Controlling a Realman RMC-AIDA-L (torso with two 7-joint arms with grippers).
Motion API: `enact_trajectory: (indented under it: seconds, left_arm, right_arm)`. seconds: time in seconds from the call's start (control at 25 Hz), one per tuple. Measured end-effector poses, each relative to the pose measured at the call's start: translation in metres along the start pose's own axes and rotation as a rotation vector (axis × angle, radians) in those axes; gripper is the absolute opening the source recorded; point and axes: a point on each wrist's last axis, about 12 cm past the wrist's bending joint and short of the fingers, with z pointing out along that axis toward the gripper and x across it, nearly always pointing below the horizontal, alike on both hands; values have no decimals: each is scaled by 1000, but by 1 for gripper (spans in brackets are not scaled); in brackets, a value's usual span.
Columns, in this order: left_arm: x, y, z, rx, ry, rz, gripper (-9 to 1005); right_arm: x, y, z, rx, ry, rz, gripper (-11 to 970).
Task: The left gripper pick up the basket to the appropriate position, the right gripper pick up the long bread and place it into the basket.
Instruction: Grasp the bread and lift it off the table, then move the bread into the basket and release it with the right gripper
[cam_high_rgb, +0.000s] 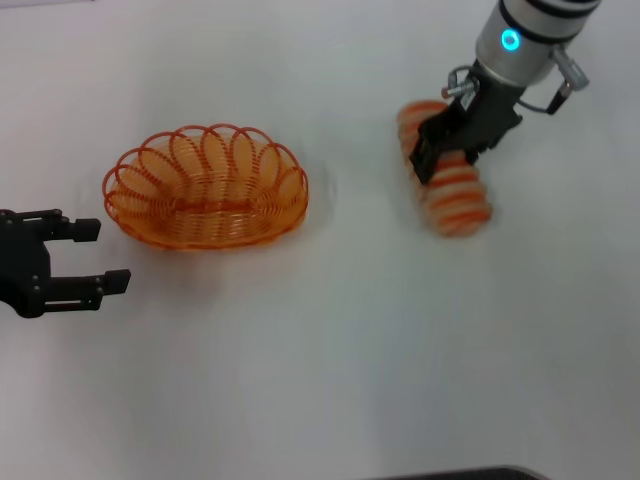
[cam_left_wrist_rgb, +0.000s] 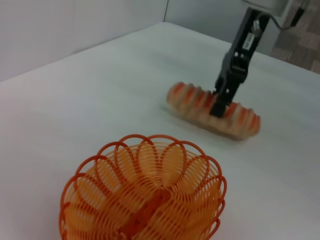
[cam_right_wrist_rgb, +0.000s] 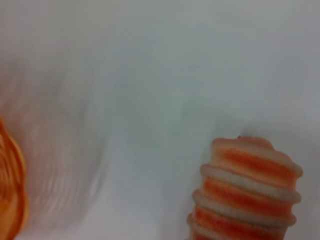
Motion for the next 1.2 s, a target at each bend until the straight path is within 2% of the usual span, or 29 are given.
enact_trajectory:
  seconds: [0.24, 0.44, 0.52, 0.76, 0.84, 1.0, 1.2]
  left_arm:
    - [-1, 0, 1, 7, 2, 0, 766]
    - [-2, -1, 1, 13, 2, -1, 766]
    - [-2, -1, 1, 13, 4, -1, 767]
    - [-1, 0, -1, 4, 8, -8, 767]
    - [0, 0, -1, 0, 9, -11, 767]
    - [1, 1, -2, -6, 9, -14, 768]
    - [1, 2, -1, -18, 10, -17, 768]
  right_arm:
    - [-18, 10, -29, -13, -116, -172, 585]
    - [-35, 32, -58, -12, -225, -415, 534]
    - [-39, 47, -65, -21, -247, -541, 517]
    - [-41, 101, -74, -92, -286, -913, 470]
    - [-39, 113, -74, -106, -283, -998, 461]
    - [-36, 131, -70, -116, -278, -1102, 443]
    - [-30, 141, -58, -119, -267, -1171, 415]
